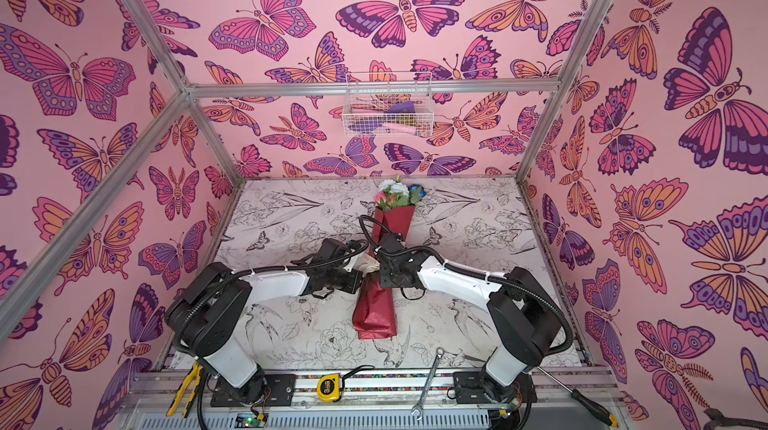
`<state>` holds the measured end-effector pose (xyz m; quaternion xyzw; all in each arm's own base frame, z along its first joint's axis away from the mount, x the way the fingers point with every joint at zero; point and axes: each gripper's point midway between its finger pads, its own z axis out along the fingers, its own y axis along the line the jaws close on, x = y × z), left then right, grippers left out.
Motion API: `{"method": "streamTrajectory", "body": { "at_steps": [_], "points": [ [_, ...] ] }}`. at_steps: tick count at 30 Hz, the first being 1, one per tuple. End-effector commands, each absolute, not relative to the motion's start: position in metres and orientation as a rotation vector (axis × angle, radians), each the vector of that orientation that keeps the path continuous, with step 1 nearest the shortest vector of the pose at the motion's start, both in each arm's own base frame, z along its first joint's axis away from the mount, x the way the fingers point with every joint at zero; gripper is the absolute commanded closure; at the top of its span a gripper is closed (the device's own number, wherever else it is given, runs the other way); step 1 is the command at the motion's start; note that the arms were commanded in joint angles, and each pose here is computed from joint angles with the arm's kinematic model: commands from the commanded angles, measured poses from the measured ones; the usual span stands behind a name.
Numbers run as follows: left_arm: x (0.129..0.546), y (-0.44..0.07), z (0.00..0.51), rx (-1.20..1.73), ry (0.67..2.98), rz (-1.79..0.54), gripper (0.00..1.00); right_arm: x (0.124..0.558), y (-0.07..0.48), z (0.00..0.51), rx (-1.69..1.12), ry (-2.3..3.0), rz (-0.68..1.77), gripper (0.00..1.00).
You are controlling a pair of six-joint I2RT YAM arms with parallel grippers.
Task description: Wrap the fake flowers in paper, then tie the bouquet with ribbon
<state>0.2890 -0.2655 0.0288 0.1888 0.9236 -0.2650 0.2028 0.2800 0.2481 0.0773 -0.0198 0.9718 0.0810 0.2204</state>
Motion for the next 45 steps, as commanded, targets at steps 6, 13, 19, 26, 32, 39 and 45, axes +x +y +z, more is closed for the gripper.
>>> {"method": "streamTrajectory", "body": {
  "at_steps": [6, 13, 19, 26, 32, 39, 45],
  "points": [
    [0.291, -0.259, 0.035, 0.524, 2.583, -0.707, 1.00, 0.295, 0.145, 0.135, 0.091, 2.545, -0.175, 0.52],
    [0.291, -0.259, 0.034, 0.525, 2.583, -0.701, 1.00, 0.288, 0.106, 0.153, 0.173, 2.484, -0.228, 0.44],
    [0.290, -0.260, 0.031, 0.529, 2.592, -0.715, 1.00, 0.268, 0.131, 0.126, 0.146, 2.596, 0.002, 0.44],
    [0.289, -0.260, 0.032, 0.526, 2.589, -0.716, 1.00, 0.275, 0.149, 0.101, 0.122, 2.606, 0.093, 0.43],
    [0.291, -0.259, 0.036, 0.520, 2.577, -0.710, 1.00, 0.302, 0.177, 0.097, -0.087, 2.628, 0.085, 0.40],
    [0.295, -0.260, 0.034, 0.510, 2.583, -0.704, 1.00, 0.341, 0.164, 0.062, -0.094, 2.696, -0.098, 0.40],
    [0.291, -0.261, 0.025, 0.398, 2.653, -0.739, 1.00, 0.359, 0.149, 0.053, -0.043, 2.706, -0.122, 0.97]
  ]
}}
